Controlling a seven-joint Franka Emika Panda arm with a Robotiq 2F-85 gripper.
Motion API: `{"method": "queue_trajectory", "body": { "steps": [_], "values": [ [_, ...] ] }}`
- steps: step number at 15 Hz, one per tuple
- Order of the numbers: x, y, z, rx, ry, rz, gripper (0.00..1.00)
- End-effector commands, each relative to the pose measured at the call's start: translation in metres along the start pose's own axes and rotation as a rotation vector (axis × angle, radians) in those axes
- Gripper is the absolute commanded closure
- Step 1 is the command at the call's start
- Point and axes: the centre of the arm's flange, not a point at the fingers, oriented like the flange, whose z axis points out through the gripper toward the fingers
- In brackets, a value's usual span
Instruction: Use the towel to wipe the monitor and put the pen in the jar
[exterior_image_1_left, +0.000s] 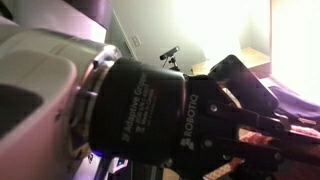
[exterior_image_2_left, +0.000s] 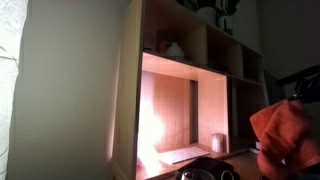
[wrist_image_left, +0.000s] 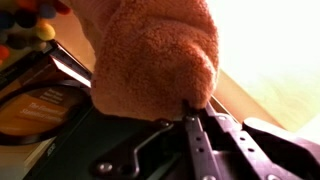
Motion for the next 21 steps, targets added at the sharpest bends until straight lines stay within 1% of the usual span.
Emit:
{"method": "queue_trajectory", "body": {
  "steps": [1,7,12,15,19,21],
  "values": [
    [0.003,-0.013,0.001,0.009,0.027,0.007,0.97],
    [0.021,-0.018,-0.038,0.102,0.097,0.037,0.97],
    [0.031,-0.015,-0.077,0.199,0.175,0.054,0.97],
    [0.033,-0.010,-0.095,0.242,0.209,0.054,0.97],
    [0.030,-0.003,-0.103,0.272,0.220,0.060,0.97],
    [0.023,-0.002,-0.097,0.264,0.204,0.044,0.97]
  ]
}}
